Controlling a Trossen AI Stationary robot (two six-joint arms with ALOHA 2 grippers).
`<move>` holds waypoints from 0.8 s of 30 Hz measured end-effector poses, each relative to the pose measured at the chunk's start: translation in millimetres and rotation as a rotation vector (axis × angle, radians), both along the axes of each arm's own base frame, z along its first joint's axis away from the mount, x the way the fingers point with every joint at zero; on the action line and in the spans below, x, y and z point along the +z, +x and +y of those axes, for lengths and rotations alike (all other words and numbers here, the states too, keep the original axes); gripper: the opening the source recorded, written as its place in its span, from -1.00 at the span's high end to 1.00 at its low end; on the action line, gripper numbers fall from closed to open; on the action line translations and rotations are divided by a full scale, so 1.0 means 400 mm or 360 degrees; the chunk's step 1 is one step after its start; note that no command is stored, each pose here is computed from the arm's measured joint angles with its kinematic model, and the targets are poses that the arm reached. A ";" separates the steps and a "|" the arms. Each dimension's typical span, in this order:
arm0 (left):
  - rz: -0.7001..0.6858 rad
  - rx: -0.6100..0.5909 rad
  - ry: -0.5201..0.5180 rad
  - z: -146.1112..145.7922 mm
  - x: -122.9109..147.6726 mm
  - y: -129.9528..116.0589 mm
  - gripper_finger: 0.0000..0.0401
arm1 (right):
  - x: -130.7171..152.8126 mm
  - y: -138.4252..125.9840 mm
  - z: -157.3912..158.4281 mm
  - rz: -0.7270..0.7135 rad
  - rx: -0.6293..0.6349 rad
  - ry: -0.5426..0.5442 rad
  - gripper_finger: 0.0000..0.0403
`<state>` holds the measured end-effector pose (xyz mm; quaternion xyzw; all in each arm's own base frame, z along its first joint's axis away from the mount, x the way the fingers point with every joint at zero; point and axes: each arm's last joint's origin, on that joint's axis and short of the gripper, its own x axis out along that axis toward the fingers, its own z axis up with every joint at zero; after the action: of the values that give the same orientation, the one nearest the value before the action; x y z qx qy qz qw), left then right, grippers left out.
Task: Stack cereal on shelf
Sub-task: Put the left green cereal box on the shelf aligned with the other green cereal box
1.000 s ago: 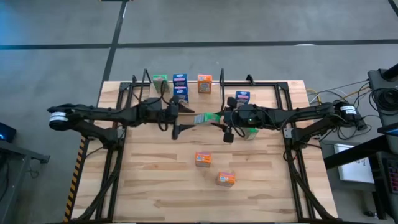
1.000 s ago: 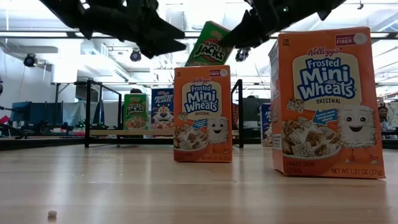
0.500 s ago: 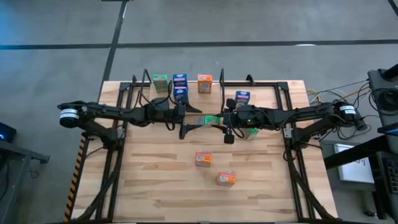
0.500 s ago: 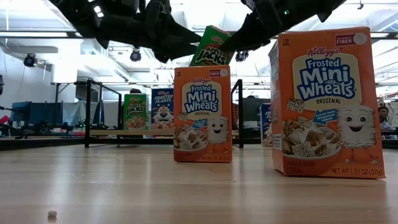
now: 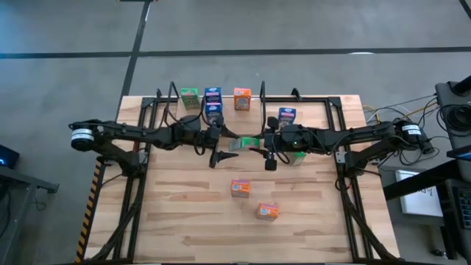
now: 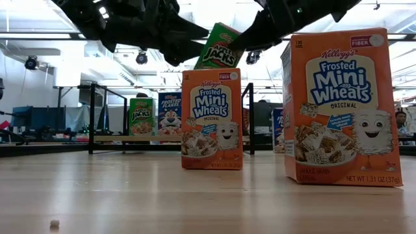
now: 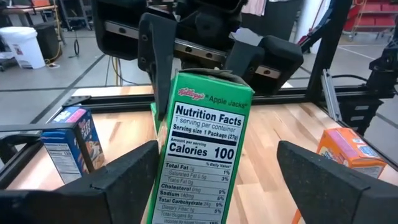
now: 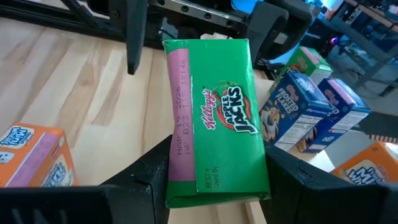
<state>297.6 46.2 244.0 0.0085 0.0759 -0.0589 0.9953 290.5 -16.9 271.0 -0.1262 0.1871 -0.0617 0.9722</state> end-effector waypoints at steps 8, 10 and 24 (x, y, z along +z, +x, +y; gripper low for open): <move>-0.0003 0.0068 0.0019 0.003 -0.002 0.002 -0.54 | 0.014 0.005 0.001 -0.0100 0.0048 0.0005 0.16; -0.0003 0.0080 0.0022 0.004 -0.002 0.002 -0.50 | 0.014 0.006 0.002 -0.0103 0.0062 0.0009 0.16; 0.0006 0.0091 0.0036 0.004 -0.004 0.001 -0.03 | 0.011 0.008 0.002 -0.0095 0.0072 0.0012 0.08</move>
<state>298.1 47.9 242.6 0.0177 0.0785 -0.0295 0.9963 293.8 -15.9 275.4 -0.1250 0.1554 -0.0426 0.9790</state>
